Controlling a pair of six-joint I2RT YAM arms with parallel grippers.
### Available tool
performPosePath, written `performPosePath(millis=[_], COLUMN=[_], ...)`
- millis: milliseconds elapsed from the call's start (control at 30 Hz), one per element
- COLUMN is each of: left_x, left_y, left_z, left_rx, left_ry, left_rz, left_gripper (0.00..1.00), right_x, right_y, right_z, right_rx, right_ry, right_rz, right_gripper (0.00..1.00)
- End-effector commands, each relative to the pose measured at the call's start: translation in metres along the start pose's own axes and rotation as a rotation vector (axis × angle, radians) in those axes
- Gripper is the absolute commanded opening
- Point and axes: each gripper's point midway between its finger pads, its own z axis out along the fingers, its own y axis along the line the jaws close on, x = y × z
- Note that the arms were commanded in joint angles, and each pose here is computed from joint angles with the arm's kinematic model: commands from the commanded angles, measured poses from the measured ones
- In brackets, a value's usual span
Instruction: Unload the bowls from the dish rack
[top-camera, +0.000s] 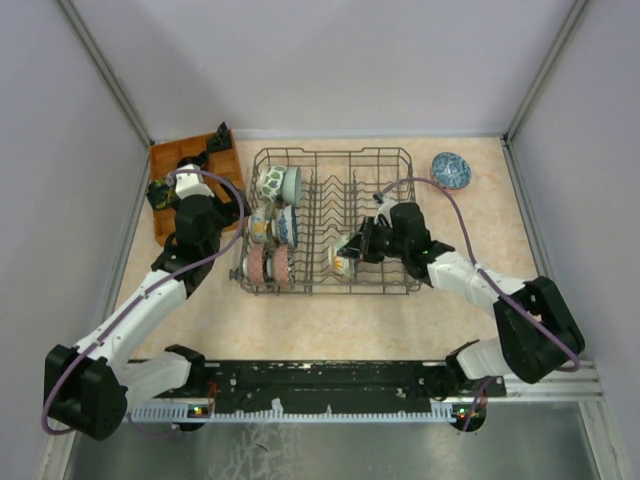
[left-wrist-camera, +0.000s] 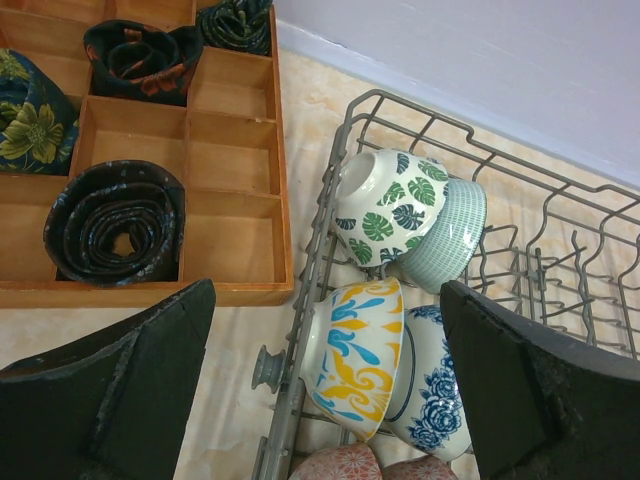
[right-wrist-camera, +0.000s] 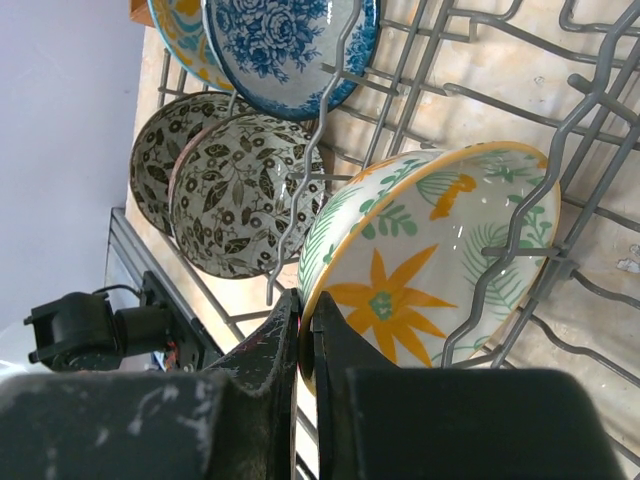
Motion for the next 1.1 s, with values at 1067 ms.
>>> performPosePath(millis=[1067], left_x=[-0.017], left_y=[-0.001], left_z=[-0.009], left_rx=[0.005], left_ry=[-0.046], left_rz=[-0.02], left_gripper=[0.99], right_x=[-0.334], right_y=[-0.009], right_z=[-0.117], right_rx=[0.75], right_ry=[-0.463], right_rz=[-0.417], right_gripper=[0.0])
